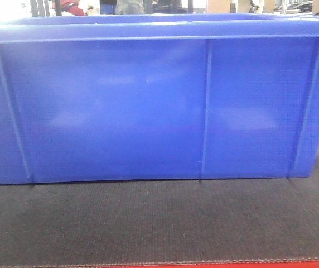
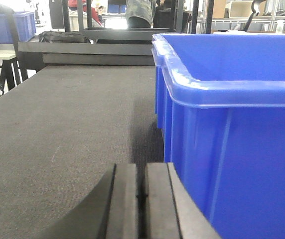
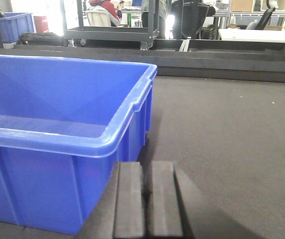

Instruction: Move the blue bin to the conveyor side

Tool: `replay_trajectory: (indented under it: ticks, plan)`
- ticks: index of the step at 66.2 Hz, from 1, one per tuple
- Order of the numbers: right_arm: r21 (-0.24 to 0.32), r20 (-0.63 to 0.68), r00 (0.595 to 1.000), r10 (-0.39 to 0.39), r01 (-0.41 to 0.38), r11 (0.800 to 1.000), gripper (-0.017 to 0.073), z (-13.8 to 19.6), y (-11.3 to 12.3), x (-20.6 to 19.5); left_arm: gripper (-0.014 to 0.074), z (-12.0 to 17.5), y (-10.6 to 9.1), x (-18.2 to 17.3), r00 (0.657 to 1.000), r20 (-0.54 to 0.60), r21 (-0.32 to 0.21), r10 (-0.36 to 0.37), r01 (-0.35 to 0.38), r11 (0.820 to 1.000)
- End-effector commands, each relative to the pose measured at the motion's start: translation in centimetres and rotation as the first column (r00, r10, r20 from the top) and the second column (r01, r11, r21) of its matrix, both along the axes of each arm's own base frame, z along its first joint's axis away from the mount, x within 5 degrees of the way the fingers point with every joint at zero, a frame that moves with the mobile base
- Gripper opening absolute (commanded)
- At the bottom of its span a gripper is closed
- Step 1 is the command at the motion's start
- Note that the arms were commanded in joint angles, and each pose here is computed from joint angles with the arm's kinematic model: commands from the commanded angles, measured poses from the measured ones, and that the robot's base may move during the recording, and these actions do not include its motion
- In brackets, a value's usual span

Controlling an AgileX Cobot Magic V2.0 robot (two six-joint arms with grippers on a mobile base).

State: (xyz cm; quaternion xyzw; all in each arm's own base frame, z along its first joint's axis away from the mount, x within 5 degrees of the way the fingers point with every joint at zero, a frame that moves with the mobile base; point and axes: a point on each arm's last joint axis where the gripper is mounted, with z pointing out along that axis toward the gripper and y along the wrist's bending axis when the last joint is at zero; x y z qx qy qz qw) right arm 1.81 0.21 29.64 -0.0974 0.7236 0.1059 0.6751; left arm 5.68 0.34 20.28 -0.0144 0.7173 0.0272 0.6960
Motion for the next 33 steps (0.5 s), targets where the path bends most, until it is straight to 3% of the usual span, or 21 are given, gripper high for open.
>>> replay_trajectory:
  ticks: [1, 33]
  plan:
    - [-0.009, 0.043, 0.999, -0.005, 0.005, 1.0, -0.0077, 0.36, -0.08, -0.07, -0.0024, 0.3, 0.01, -0.04, 0.999, 0.035, -0.006, 0.003, -0.003, 1.0]
    - [-0.009, 0.043, 0.999, -0.005, 0.005, 1.0, -0.0077, 0.36, -0.08, -0.07, -0.0024, 0.32, 0.01, -0.04, 0.999, 0.037, -0.006, 0.003, -0.003, 1.0]
